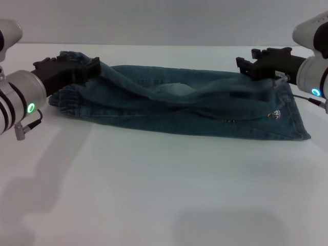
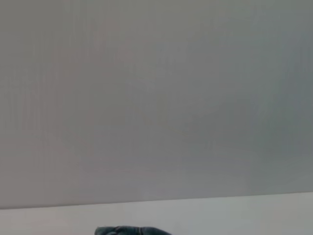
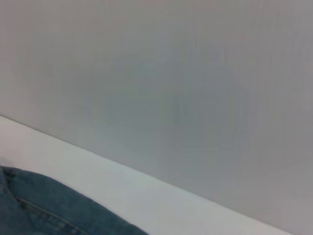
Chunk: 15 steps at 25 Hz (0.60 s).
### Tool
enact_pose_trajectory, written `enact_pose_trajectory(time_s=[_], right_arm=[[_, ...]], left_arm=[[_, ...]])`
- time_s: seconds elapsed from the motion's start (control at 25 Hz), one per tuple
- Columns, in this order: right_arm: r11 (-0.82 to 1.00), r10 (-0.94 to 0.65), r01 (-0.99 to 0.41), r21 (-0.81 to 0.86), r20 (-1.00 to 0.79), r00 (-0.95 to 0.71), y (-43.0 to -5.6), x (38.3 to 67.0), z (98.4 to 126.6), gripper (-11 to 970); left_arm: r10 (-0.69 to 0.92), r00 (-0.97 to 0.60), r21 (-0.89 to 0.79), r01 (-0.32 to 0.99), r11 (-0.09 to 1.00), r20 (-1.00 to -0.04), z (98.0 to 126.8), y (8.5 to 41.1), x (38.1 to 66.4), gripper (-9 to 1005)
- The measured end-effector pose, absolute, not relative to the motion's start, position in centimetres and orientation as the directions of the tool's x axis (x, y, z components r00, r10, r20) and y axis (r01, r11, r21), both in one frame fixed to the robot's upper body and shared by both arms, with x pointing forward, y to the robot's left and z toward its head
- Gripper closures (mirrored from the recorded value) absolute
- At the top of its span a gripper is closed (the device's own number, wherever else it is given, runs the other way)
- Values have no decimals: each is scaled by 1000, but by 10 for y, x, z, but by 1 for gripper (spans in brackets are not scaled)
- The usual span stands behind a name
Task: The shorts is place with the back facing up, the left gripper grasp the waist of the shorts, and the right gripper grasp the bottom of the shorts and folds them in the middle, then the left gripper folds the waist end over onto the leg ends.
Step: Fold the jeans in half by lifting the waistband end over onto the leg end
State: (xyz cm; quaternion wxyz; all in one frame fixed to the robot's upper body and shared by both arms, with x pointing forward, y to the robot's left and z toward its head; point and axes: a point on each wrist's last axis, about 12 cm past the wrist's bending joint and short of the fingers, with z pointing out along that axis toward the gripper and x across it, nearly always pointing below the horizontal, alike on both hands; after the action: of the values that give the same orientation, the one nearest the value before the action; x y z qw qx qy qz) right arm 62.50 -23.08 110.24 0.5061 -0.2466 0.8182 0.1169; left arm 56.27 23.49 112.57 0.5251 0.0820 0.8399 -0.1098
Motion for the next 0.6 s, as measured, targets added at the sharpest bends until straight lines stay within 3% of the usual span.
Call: enact_pose_trajectory(time_s=[0.2,0.6], right_arm=[[849,-260,-527,-39,-900,-351,-231,625,1108,554],[836,-256,-533,-130,-952,-170,-234,574,1082,564]], left_arm=[[23,-437,-97,250,963,-899,1124,236,563,243],[34,-410,-81,260,962,-911,1126,233,566,246]])
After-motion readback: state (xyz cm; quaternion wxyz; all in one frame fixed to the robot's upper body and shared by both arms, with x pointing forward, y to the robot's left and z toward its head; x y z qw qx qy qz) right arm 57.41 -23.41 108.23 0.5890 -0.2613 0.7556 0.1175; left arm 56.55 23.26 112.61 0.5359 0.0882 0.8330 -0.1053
